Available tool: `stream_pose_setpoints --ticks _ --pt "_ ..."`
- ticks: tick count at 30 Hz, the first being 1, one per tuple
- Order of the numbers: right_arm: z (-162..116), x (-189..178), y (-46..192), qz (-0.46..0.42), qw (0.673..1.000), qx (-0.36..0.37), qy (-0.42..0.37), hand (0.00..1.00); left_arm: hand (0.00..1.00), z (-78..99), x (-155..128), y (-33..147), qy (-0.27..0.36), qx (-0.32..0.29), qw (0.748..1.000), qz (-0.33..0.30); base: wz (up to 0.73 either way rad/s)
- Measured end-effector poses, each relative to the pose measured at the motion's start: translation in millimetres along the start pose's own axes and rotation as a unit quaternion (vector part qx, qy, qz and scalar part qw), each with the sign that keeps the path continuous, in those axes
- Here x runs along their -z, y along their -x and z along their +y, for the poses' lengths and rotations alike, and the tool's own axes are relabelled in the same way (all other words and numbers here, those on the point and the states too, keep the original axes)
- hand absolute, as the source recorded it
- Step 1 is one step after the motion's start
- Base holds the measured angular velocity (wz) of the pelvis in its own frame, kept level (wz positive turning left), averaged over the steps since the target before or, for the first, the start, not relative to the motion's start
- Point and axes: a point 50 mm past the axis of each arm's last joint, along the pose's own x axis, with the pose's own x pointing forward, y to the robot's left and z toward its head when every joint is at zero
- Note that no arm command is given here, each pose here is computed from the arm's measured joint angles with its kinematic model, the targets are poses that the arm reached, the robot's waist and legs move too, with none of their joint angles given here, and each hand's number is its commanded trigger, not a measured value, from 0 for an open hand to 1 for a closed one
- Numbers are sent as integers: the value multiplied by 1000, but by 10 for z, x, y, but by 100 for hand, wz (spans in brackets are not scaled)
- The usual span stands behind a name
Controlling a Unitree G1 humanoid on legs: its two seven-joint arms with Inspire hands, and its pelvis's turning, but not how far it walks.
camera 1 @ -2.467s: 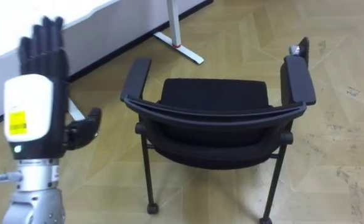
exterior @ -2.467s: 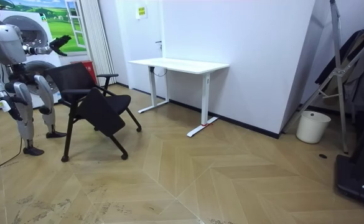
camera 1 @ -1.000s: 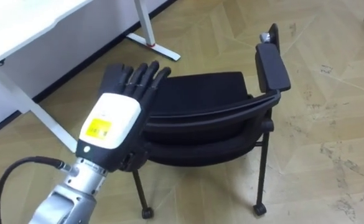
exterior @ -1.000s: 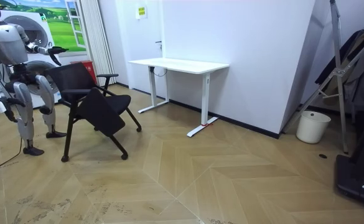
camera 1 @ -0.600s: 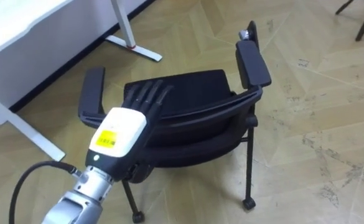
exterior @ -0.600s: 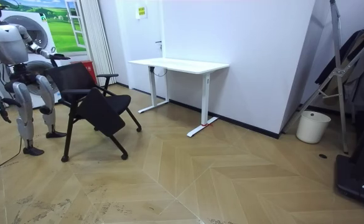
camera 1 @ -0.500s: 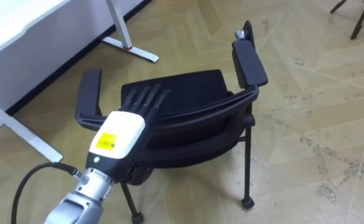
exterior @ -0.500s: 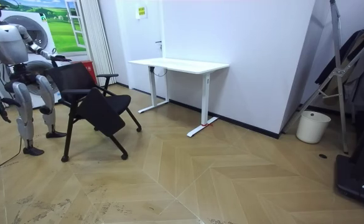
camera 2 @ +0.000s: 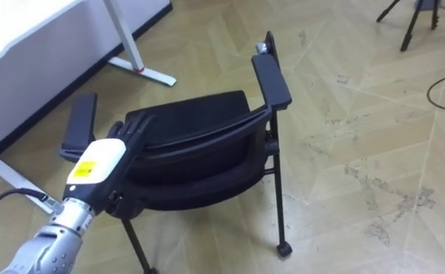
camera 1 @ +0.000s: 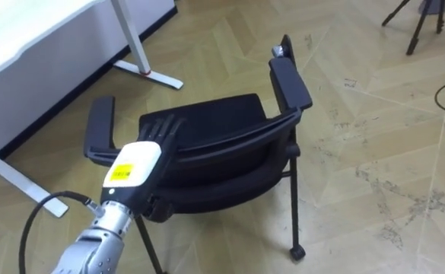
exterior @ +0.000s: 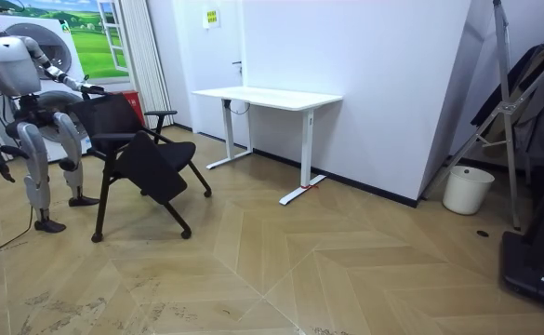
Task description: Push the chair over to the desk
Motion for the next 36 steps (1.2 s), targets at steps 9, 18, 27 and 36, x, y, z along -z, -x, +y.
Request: stream_pose_setpoints --ticks 9,18,27,36 --pt "-19 -21 3 -9 1000 15 -9 0 0 54 59 -50 21 -10 1000 10 -1" --pt "-23 -32 1 -11 1000 25 -8 0 0 123 173 -109 11 -17 999 29 -4" --pt "-15 -27 1 -10 1000 18 -8 0 0 125 191 -125 8 -18 999 32 0" --pt "-15 -23 2 -9 1000 18 -8 0 0 134 197 -135 7 -19 999 36 0"
